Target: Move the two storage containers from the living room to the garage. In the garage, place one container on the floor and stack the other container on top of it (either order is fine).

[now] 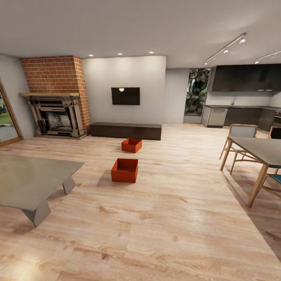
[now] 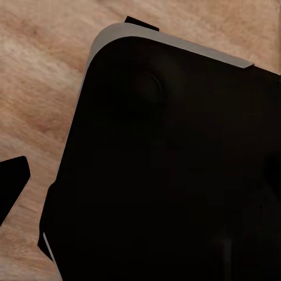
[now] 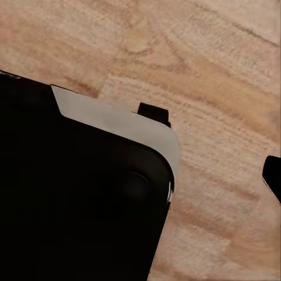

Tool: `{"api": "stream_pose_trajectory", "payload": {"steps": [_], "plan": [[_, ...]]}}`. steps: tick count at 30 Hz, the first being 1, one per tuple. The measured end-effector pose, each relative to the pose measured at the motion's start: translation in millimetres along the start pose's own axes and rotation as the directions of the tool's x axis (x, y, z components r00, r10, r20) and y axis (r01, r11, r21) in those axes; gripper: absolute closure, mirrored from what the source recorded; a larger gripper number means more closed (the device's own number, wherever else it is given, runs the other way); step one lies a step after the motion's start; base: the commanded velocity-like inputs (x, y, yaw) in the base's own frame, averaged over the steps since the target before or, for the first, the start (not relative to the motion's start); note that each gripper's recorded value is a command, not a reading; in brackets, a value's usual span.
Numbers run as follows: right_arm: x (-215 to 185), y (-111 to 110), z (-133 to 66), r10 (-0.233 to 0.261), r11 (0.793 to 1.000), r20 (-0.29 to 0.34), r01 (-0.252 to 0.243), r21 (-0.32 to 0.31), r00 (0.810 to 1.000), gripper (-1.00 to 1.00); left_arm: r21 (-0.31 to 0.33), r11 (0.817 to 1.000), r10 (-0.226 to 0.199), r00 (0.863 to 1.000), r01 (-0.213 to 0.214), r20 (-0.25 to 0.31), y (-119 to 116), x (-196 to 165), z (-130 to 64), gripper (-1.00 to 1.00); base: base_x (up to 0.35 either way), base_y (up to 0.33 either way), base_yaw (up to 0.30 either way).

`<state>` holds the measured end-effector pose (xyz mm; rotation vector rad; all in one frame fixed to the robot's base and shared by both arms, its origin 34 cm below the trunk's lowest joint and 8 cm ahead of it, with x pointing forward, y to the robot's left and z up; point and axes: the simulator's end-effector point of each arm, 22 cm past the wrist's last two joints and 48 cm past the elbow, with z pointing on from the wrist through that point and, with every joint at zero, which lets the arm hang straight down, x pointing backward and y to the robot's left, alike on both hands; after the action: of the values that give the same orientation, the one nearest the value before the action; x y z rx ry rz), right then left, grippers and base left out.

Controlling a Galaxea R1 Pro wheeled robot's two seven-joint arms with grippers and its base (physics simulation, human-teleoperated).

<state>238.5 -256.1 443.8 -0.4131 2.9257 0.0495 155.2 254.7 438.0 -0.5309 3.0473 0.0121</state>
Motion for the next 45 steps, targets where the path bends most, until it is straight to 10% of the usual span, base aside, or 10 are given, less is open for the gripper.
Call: {"api": "stream_pose_trajectory", "payload": {"steps": [45], "plan": [[1.9, -5.2, -0.4, -0.003, 1.000, -0.003, 0.003, 0.006, 1.000, -1.00, -0.002, 1.000, 0.000, 1.000, 0.000, -0.005, 1.2, 0.8, 0.0, -1.00, 0.323, 0.134, -0.073]]}}
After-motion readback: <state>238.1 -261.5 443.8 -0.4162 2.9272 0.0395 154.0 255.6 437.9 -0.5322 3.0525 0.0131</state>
